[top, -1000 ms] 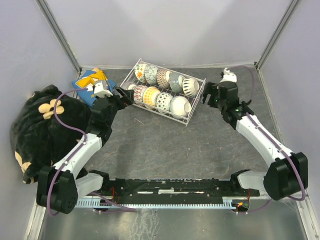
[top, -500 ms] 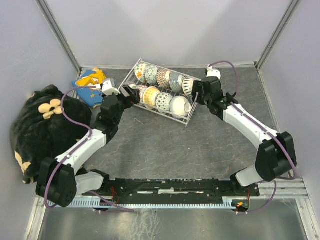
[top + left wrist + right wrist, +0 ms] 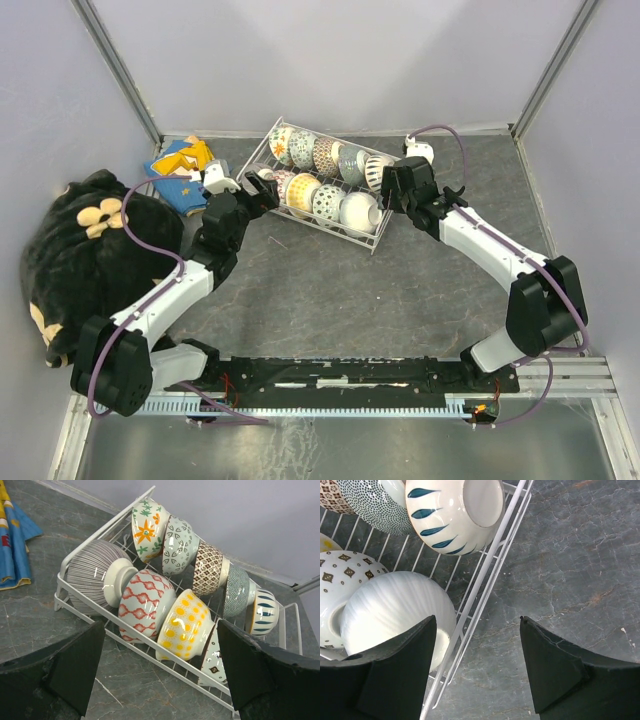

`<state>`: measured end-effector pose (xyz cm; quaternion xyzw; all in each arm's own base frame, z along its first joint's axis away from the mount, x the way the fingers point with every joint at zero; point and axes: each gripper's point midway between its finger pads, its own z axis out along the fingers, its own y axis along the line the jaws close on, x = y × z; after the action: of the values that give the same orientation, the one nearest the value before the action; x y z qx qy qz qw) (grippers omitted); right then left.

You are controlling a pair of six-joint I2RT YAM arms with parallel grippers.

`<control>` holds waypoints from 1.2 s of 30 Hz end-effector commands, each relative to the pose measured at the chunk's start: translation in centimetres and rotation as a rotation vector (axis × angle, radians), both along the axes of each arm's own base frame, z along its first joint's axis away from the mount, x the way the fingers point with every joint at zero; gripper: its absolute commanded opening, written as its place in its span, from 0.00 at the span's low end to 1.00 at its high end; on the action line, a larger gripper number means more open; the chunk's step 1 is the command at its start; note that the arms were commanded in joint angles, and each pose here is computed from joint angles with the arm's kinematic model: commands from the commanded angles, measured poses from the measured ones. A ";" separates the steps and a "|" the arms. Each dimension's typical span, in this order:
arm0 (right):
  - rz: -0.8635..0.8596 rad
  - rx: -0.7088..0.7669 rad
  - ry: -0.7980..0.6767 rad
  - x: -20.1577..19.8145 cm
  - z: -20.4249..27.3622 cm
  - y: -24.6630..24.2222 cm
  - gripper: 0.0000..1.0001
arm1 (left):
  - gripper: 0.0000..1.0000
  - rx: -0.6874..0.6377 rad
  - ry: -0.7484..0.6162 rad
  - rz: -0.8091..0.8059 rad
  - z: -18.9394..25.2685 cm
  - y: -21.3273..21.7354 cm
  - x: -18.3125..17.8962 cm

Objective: Unload the bowls from the dish rack
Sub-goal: Adjust the dish rack at the center of the board.

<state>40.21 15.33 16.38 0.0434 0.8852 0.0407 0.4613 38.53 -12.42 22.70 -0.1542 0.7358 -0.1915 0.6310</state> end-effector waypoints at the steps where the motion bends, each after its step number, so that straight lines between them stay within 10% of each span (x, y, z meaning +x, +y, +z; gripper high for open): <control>1: -0.004 0.002 -0.049 0.4 1.7 0.2 0.75 | 0.99 0.032 -0.057 0.067 1.6 1.4 0.3; 36: -0.030 -0.050 -0.021 1.8 0.6 0.1 0.69 | 0.99 0.010 0.023 -0.027 -1.9 4.5 12.7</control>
<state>40.59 15.07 14.99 0.0388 0.8937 0.0120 0.4469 49.58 -6.94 17.87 -0.1538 0.7739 -0.1535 0.5949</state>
